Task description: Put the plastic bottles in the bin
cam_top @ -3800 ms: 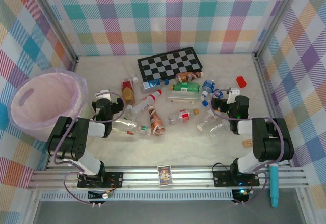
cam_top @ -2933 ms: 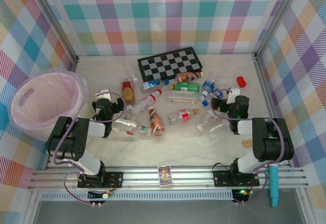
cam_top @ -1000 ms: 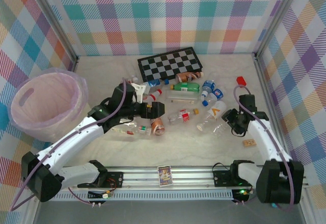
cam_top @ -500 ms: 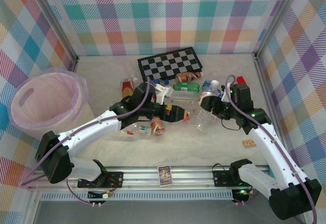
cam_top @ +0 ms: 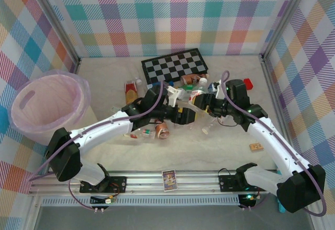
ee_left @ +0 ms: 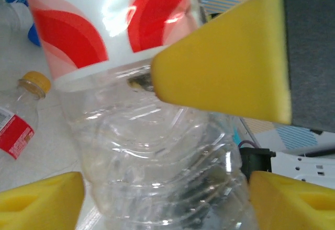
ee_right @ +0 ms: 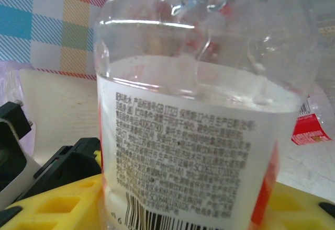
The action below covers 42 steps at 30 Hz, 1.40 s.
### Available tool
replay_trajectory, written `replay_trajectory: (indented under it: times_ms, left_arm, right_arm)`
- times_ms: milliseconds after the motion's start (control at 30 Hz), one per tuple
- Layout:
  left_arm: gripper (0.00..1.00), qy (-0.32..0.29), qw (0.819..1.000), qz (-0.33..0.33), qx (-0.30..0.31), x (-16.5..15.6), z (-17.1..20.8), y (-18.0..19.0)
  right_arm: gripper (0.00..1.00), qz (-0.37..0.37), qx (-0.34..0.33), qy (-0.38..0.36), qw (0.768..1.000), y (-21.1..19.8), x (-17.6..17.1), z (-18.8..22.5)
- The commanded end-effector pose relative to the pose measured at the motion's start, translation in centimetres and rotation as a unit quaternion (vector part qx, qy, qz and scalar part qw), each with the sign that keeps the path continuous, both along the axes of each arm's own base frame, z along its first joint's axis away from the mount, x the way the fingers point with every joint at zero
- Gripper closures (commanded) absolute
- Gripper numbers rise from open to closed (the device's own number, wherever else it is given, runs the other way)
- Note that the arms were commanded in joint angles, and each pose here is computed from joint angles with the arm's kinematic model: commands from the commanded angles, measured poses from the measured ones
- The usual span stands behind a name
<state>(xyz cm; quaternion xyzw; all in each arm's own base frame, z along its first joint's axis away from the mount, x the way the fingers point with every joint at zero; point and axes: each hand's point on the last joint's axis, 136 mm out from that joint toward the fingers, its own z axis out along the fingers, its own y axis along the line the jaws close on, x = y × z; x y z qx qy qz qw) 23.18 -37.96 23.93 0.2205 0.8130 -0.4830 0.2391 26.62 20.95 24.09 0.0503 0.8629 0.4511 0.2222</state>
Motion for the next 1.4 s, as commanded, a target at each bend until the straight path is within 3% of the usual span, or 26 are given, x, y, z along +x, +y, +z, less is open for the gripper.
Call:
replay_trajectory:
  times_ms: [0, 100, 233, 300, 467, 533, 700, 900, 1033, 1100, 1200, 1367]
  left_arm:
    - [0.29, -0.008, 1.000, -0.003, -0.014, 0.2, 0.9, -0.9]
    - [0.40, -0.004, 1.000, -0.001, -0.016, 0.2, 0.8, -0.9]
    - [0.47, -0.005, 1.000, 0.007, -0.014, 0.3, 0.9, -0.7]
    - [0.48, -0.007, 1.000, 0.014, -0.011, 0.6, 0.8, -0.6]
    - [0.48, -0.018, 0.999, 0.033, 0.007, 1.4, 1.1, 0.3]
    - [0.49, -0.023, 0.998, 0.050, 0.023, 2.0, 1.4, 1.4]
    - [0.49, -0.054, 0.990, 0.108, 0.074, 3.5, 4.7, 6.3]
    - [0.53, -0.069, 0.968, 0.207, 0.121, 4.6, 10.5, 15.3]
    - [0.52, -0.114, 0.924, 0.302, 0.207, 4.3, 14.0, 23.4]
    - [0.52, -0.151, 0.873, 0.379, 0.265, 3.8, 16.3, 28.8]
    - [0.54, -0.173, 0.825, 0.462, 0.277, 2.7, 18.7, 34.1]
    - [0.60, -0.175, 0.757, 0.551, 0.305, 0.6, 19.9, 39.7]
  right_arm:
    - [0.45, 0.023, 0.038, -0.028, 0.999, 1.3, 0.1, 2.5]
    - [0.45, 0.023, 0.040, -0.028, 0.999, 1.5, 0.3, 2.5]
    - [0.41, 0.022, 0.039, -0.025, 0.999, 1.5, 0.5, 2.4]
    - [0.35, 0.021, 0.036, -0.026, 0.999, 1.5, 0.5, 2.4]
    - [0.03, 0.004, -0.010, -0.025, 1.000, 0.3, 0.8, 2.5]
    - [0.01, -0.020, -0.044, -0.029, 0.998, -1.2, 1.4, 2.9]
    - [0.01, -0.081, -0.106, -0.011, 0.991, -5.2, 2.7, 3.0]
    - [0.01, -0.063, -0.137, 0.036, 0.988, -5.4, 3.0, -1.1]
    - [0.01, -0.039, -0.136, 0.063, 0.988, -4.6, 3.3, -3.7]
    - [0.01, -0.032, -0.141, 0.080, 0.986, -4.4, 3.5, -5.2]
    - [0.01, -0.020, -0.138, 0.102, 0.985, -3.9, 3.6, -6.7]
    - [0.01, -0.005, -0.135, 0.117, 0.984, -3.5, 3.7, -8.0]
